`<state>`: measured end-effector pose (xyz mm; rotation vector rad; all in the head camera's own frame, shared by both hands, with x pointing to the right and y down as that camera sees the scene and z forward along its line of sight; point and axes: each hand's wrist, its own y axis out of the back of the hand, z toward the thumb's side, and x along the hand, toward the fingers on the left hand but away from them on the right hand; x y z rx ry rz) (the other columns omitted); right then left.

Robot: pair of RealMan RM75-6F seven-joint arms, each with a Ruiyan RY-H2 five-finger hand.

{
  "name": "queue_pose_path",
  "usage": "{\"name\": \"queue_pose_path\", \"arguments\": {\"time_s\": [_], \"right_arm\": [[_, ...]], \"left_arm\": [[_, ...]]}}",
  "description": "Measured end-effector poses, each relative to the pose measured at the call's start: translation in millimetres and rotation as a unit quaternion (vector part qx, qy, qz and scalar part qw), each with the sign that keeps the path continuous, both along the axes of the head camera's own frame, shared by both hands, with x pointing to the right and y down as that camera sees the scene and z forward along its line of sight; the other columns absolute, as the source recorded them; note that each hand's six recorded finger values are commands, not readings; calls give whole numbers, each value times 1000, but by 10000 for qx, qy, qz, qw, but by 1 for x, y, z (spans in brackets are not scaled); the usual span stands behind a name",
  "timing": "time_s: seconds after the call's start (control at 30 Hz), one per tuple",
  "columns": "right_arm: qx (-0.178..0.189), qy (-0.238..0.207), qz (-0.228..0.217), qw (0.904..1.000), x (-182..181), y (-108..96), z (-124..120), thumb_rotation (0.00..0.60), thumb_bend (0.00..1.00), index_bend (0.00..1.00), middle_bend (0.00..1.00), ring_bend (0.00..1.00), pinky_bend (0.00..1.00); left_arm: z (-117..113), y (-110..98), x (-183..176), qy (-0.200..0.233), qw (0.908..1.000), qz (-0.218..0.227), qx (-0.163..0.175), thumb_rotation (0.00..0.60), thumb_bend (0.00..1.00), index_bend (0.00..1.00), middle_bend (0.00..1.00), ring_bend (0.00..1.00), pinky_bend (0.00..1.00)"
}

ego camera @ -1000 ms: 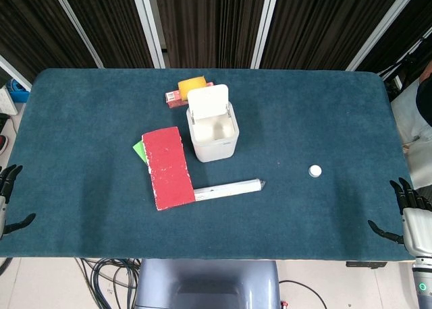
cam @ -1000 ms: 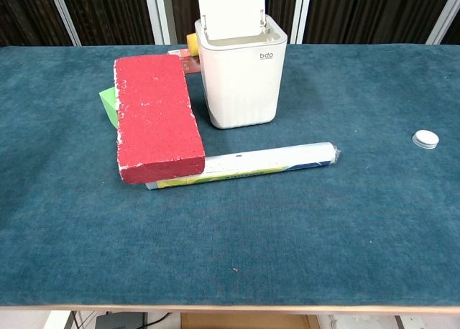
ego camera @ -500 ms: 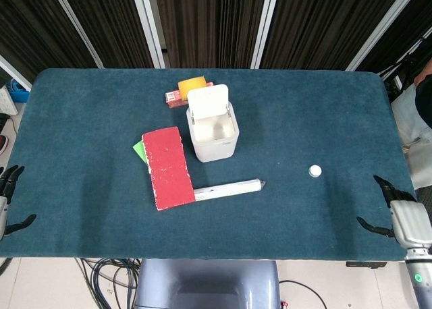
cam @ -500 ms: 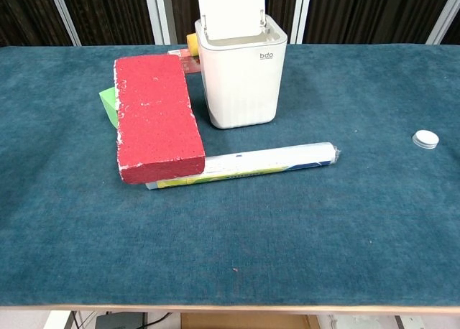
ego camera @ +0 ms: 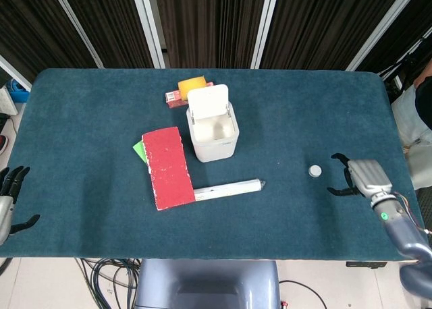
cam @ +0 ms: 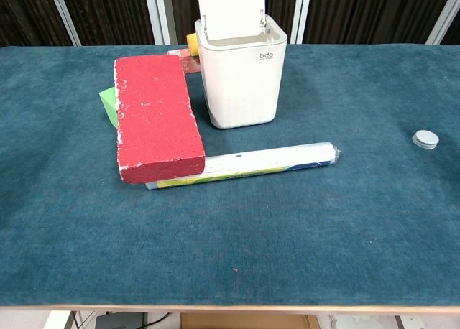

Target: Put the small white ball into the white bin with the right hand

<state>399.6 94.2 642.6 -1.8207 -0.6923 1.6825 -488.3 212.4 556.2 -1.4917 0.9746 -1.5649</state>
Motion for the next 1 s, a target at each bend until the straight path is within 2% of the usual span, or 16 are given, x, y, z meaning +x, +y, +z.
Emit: {"name": "queue_pose_path", "arguments": {"time_s": [0.1, 0.2, 0.43, 1.0], "right_arm": [[-81, 146, -36, 9999, -8, -14, 16, 600, 79, 201, 766, 876, 824], [-118, 206, -24, 9997, -17, -17, 32, 600, 75, 222, 766, 878, 824], [-144, 428, -200, 9988, -30, -13, 56, 600, 61, 292, 768, 885, 830], [85, 1010, -355, 9942, -31, -12, 81, 600, 61, 344, 769, 890, 835]], "left_arm": [[1, 0, 0, -12, 10000, -6, -19, 600, 161, 125, 153, 30, 0], [2, 0, -1, -32, 10000, -15, -40, 600, 161, 125, 153, 30, 0], [3, 0, -2, -76, 9999, -47, -93, 600, 162, 125, 152, 30, 0], [5, 0, -4, -138, 9998, -88, -143, 600, 161, 127, 152, 30, 0]]}}
